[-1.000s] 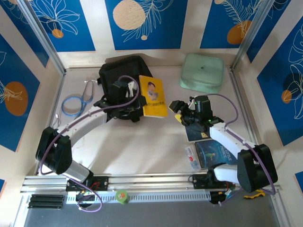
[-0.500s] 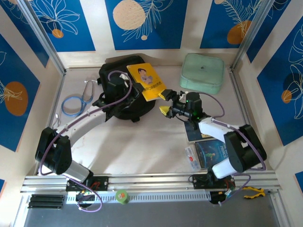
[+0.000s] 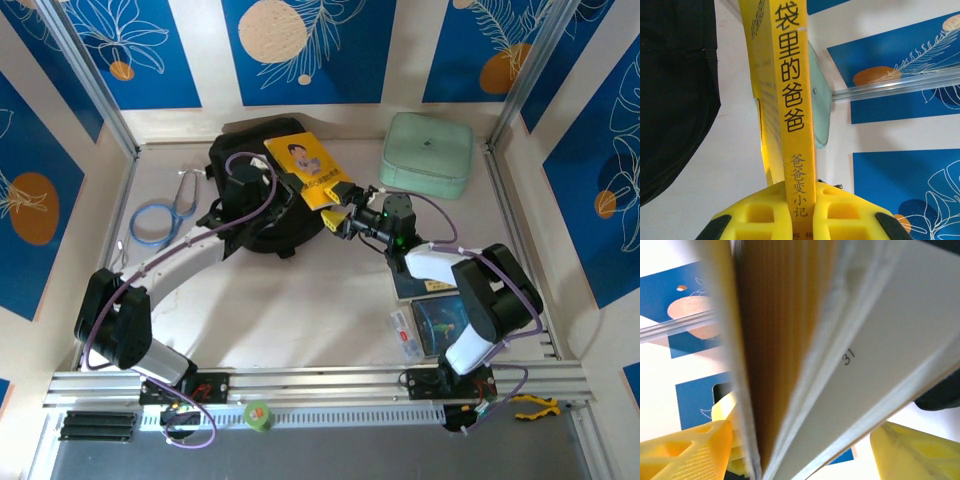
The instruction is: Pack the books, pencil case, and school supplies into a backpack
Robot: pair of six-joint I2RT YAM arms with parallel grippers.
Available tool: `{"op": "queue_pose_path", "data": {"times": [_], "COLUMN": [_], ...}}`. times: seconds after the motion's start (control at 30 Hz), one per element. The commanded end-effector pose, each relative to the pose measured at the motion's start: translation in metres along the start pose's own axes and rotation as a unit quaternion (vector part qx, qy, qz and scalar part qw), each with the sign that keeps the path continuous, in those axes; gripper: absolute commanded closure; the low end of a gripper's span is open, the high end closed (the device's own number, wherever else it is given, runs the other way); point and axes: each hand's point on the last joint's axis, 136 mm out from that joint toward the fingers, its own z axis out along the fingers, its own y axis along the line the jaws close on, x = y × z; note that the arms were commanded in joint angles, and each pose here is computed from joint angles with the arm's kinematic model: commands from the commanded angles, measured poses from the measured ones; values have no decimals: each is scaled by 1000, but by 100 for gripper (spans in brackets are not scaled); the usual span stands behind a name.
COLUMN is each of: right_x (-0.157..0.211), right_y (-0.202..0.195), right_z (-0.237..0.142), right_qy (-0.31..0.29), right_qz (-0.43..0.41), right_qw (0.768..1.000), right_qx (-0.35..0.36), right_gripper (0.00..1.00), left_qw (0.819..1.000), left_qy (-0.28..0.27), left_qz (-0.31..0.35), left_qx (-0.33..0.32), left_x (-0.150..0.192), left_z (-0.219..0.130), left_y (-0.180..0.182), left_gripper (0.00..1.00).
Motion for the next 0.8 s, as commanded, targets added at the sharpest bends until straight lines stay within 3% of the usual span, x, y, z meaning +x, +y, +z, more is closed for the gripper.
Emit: {"op": "queue_pose_path", "data": {"times": [0.0,0.1,0.53,0.6,0.67,0.73,0.77], "right_x": [1,-2,-9,-11,-12,-14,-15], "right_y": [20,19,22,21,18,11,7], "right_z": [6,7,0,-3,-6,-12,-15], "right_qy": [2,-3,-10,-12,-15,-19,-21], "right_qz": [-3,-1,-30,-34,-40,-47,-50], "right_qw": [999,999,999,999,999,999,999], "right_qx": [-39,-40,-40,-36,-24,-3,10], "right_gripper": [30,36,78,84,90,92,92], "left_qw": [998,998,1000,1000,998,991,986], "left_qy": [-9,-6,5,13,26,36,38], "left_qz": [2,-1,3,20,51,98,121], "left_qx": [64,58,-6,-15,-38,-85,-106], "left_x": [-5,-4,2,4,7,8,8], "left_z": [-5,-4,-11,-11,-12,-17,-19], "left_y": [-34,-31,5,11,18,34,42], "left_gripper": [100,100,100,85,62,39,33]}}
